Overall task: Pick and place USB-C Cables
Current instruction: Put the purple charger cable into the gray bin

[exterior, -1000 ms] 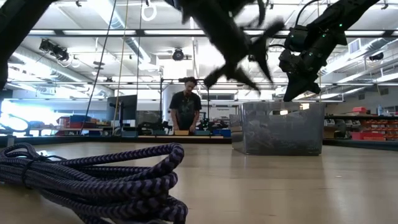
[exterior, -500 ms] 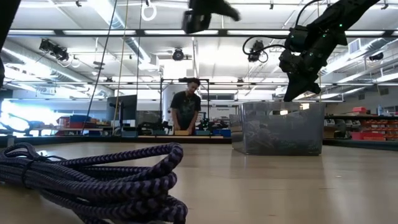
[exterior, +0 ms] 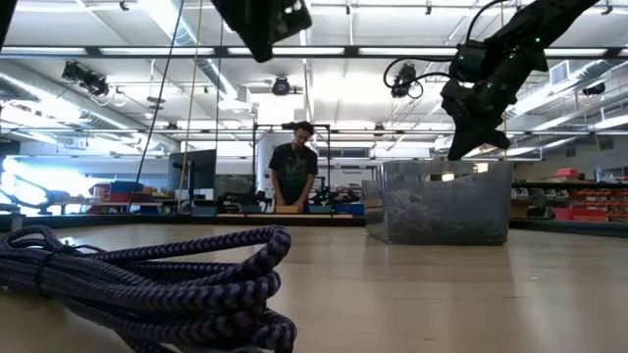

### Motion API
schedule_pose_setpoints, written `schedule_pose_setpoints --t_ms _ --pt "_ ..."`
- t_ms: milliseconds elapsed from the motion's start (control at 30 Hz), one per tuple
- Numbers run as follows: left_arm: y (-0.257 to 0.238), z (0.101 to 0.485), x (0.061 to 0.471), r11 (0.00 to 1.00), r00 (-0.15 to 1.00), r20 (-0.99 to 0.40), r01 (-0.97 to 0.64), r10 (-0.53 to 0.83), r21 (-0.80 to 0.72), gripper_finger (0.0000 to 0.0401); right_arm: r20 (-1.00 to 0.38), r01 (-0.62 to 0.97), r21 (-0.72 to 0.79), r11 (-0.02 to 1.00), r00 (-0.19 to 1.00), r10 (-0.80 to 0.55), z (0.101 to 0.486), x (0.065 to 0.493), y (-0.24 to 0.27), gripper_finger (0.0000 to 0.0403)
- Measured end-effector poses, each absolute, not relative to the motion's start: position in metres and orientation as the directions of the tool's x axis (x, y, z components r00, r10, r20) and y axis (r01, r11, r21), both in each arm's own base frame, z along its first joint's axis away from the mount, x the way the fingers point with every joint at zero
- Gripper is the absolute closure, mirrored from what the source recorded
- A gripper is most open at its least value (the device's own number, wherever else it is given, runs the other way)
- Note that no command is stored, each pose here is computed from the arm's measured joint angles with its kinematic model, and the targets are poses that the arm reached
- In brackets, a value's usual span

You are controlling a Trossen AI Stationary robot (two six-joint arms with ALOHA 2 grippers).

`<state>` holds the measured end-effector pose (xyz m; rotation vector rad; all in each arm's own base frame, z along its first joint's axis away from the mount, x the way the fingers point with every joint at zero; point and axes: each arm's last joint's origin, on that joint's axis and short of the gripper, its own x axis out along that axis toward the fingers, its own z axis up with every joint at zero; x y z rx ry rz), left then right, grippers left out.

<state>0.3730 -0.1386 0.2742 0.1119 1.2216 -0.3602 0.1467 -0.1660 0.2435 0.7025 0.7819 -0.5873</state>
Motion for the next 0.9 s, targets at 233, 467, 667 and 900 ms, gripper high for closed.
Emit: schedule_pose_setpoints --t_ms 233,467,667,900 --pt "-0.168 0.247 0.373 0.913 0.268 -0.960 0.407 -0.085 0.033 0.0268 -0.782 0.688 0.366 0.627 0.593 -0.193 0.244 0.148 -0.165 0.0403" --pt "-0.207 0.224 0.368 0.923 0.231 -0.961 0.382 -0.153 -0.055 0.0268 -0.777 0.673 0.377 0.637 0.604 -0.178 0.244 0.148 -0.165 0.0403" --pt "-0.237 0.224 0.352 0.939 0.216 -0.955 0.319 -0.201 -0.126 0.0268 -0.775 0.656 0.367 0.660 0.608 -0.173 0.244 0.148 -0.164 0.0403" --pt "-0.250 0.223 0.343 0.916 0.210 -0.955 0.384 -0.208 -0.115 0.0268 -0.773 0.649 0.360 0.670 0.610 -0.176 0.244 0.148 -0.165 0.0403"
